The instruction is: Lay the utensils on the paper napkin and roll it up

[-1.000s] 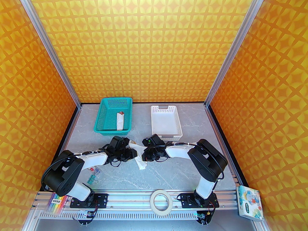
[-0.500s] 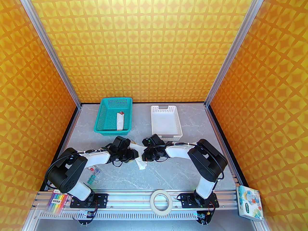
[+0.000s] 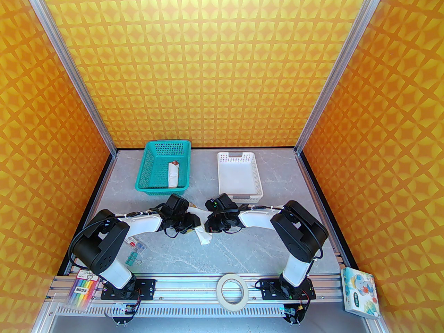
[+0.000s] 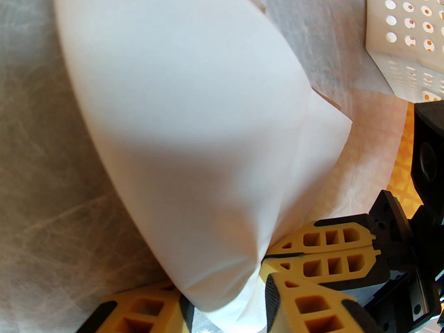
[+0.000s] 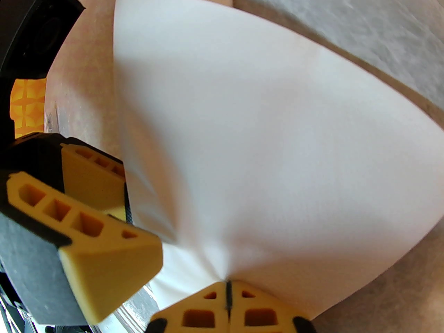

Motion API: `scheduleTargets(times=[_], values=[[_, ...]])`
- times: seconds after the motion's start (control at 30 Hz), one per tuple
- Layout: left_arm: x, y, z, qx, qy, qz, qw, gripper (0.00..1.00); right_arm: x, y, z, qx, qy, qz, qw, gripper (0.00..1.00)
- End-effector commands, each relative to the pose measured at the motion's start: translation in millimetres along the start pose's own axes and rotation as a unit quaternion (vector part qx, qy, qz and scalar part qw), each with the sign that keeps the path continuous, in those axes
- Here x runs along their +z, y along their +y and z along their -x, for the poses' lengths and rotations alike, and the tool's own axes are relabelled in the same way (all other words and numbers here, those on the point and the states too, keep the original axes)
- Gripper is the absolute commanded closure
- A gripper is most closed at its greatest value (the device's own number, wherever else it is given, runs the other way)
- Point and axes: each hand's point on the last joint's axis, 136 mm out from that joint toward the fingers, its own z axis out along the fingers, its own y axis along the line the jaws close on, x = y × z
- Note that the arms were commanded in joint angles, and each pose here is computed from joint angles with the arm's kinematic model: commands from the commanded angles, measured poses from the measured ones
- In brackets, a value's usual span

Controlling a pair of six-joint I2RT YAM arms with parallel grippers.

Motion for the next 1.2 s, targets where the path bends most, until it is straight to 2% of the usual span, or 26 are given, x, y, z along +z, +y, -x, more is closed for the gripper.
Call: scheduleTargets(times=[0.0, 0.27, 0.47, 0.67, 0.77, 1.03, 1.17], values=[[18.7, -1.0, -8.8, 0.011, 0.015, 0.008, 1.000, 0.62, 15.4, -70.5, -60.5, 0.055, 0.083, -0.118, 0.988, 1.00], [24.7, -16.5, -6.5, 0.018, 0.019, -0.011, 1.000, 0.63, 18.0, -70.9, -60.9, 0.056, 0.083, -0.114, 0.988, 1.00], [29.0, -14.7, -6.7, 0.010, 0.021, -0.011, 1.000, 0.66, 19.2, -70.8, -61.7, 0.057, 0.081, -0.110, 0.989, 1.00], [29.7, -14.6, -4.4, 0.008, 0.017, -0.008, 1.000, 0.74, 20.3, -69.2, -59.0, 0.056, 0.078, -0.106, 0.990, 1.00], [32.4, -17.1, -13.7, 0.019, 0.023, -0.005, 1.000, 0.79, 20.6, -69.0, -58.2, 0.056, 0.077, -0.106, 0.990, 1.00], [20.9, -14.8, -4.9, 0.035, -0.015, 0.011, 0.999, 0.97, 19.9, -65.8, -55.4, 0.058, 0.069, -0.098, 0.991, 1.00], [12.6, -18.7, -0.3, 0.051, -0.036, 0.006, 0.998, 1.00, 15.8, -56.6, -43.8, 0.055, 0.045, -0.076, 0.995, 1.00]])
